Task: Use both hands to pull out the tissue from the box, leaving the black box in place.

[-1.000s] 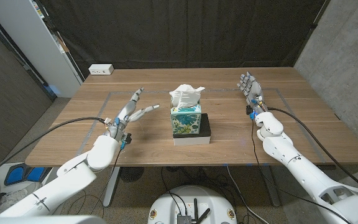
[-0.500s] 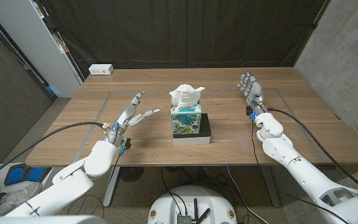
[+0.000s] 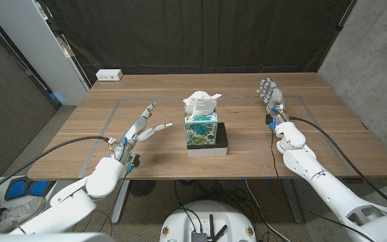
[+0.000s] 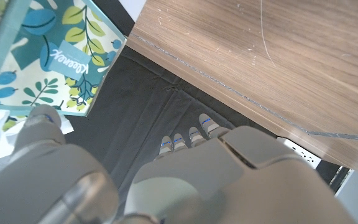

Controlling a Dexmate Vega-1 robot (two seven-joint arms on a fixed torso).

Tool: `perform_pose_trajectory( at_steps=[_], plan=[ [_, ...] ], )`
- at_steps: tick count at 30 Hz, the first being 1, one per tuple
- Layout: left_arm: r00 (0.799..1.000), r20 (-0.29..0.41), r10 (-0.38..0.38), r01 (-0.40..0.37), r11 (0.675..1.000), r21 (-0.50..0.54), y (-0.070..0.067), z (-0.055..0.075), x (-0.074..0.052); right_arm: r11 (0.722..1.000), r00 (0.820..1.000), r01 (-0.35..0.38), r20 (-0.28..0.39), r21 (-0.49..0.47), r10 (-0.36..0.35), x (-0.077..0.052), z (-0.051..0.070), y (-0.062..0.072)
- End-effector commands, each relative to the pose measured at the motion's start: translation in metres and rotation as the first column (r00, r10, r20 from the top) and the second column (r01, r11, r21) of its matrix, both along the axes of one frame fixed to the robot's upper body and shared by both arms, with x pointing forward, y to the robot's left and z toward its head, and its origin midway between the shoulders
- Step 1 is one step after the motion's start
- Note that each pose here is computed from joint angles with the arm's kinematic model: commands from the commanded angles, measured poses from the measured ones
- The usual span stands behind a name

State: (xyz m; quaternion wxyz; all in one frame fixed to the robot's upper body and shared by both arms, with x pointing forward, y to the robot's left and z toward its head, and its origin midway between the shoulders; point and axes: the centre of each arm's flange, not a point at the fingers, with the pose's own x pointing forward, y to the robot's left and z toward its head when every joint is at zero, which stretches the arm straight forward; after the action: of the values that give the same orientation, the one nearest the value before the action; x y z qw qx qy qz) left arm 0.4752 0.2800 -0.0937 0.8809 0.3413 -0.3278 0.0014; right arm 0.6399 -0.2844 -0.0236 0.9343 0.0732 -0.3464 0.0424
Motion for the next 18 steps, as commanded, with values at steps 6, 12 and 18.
perform_pose_trajectory(
  at_steps=[6, 12, 18],
  plan=[
    [1.0, -0.003, -0.021, 0.021, 1.0, 0.003, 0.008, -0.015, -0.018, 1.0, 0.999, 0.031, 0.012, 0.004, -0.031, -0.014, 0.003, 0.005],
    [1.0, -0.005, -0.021, 0.021, 1.0, 0.005, 0.009, -0.019, -0.021, 0.999, 0.999, 0.034, 0.01, 0.009, -0.034, -0.017, 0.001, 0.007],
    [0.999, 0.004, -0.032, 0.032, 0.999, 0.017, 0.008, -0.017, -0.02, 0.999, 0.999, 0.033, 0.012, 0.004, -0.033, -0.02, 0.0, 0.009]
  ],
)
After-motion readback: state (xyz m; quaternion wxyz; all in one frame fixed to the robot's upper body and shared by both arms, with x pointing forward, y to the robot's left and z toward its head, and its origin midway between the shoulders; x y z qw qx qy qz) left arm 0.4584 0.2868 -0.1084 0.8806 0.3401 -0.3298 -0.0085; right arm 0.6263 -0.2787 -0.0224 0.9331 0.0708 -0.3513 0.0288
